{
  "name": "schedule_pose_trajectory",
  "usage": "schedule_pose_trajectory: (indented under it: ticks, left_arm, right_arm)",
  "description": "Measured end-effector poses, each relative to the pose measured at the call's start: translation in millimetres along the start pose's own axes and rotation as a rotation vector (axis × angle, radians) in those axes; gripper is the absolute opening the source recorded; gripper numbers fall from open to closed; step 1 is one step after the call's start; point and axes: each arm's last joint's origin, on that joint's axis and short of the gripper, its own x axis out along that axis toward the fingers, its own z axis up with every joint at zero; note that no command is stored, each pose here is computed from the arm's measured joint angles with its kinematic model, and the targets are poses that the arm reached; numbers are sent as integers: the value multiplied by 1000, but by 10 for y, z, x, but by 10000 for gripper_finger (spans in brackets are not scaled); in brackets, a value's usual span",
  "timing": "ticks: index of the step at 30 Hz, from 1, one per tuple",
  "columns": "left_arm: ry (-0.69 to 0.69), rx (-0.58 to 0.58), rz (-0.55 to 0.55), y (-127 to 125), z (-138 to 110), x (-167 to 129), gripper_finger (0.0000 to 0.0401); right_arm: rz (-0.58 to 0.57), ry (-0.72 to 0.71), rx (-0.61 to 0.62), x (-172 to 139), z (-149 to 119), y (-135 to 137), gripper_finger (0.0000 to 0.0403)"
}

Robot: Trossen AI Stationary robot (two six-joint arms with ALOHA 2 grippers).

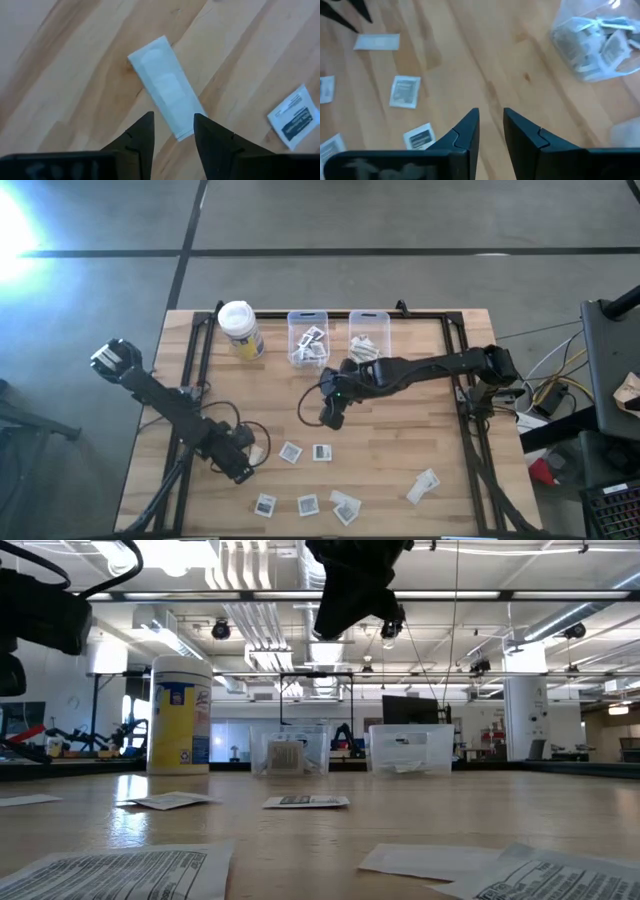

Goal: Pick & Place First Aid Supplies
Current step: Put the bandage into the right transparent bin

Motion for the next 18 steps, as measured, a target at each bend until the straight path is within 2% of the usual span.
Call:
schedule_pose_trajectory:
  ticks: [9,18]
  left_arm:
    - [10,-37,-4,-57,-3,114,143]
    - [33,-51,35,-59,-17,214,152]
  right_arm:
    - [33,9,-21,-43,-108,201,69]
    - [36,9,-29,-49,-122,227,74]
